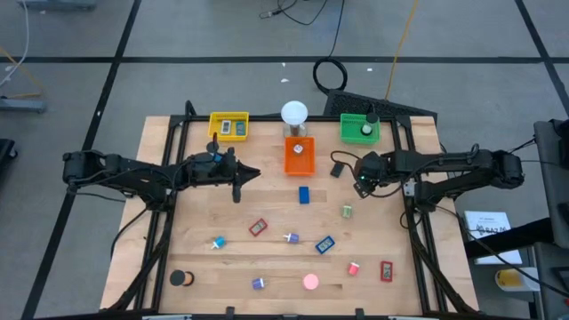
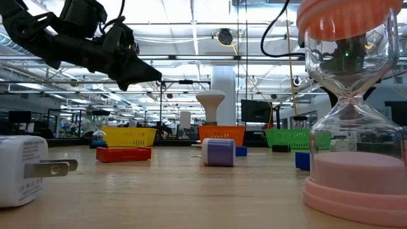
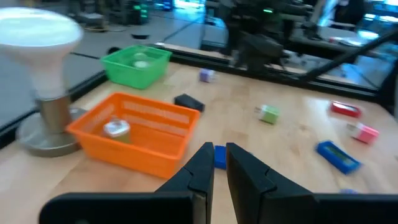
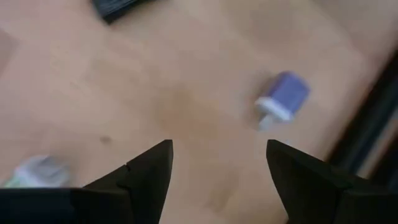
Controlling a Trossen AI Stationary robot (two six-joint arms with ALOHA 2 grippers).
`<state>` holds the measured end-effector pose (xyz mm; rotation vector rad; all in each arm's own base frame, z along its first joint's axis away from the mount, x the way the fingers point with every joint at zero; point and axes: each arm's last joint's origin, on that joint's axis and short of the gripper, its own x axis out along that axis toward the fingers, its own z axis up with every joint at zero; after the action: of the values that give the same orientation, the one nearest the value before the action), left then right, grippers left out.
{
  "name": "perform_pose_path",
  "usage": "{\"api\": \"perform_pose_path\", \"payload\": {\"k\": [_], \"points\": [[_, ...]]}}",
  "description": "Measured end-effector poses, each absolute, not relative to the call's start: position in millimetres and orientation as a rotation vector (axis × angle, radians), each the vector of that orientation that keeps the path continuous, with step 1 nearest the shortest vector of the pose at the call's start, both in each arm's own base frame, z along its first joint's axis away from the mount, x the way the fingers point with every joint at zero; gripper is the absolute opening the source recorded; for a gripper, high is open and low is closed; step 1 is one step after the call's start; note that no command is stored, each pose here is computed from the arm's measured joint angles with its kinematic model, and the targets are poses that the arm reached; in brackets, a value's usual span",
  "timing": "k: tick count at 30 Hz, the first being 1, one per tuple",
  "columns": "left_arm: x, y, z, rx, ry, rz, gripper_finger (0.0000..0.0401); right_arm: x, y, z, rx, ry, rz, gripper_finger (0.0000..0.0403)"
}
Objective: Pick & Place Office items
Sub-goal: Put the middle purple charger adapter into the orange bin
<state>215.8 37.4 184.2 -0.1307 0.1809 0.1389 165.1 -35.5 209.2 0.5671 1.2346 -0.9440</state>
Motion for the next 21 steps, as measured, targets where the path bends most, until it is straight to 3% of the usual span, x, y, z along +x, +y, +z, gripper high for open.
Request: {"api": "perform_pose_path", "payload": {"k": [10,21], "points": [[216.2,32.3,183.7,-0.112,0.191,0.027,0.0042,173.0,-49.9,208.3,0.632,1.143,-0.896,0.0302],[216.4,30.9,182.3,-0.112,0.204,0.022,0.0042,198.3,-56.9,194.7,0.630,1.106,-0.804,0.0300]]}}
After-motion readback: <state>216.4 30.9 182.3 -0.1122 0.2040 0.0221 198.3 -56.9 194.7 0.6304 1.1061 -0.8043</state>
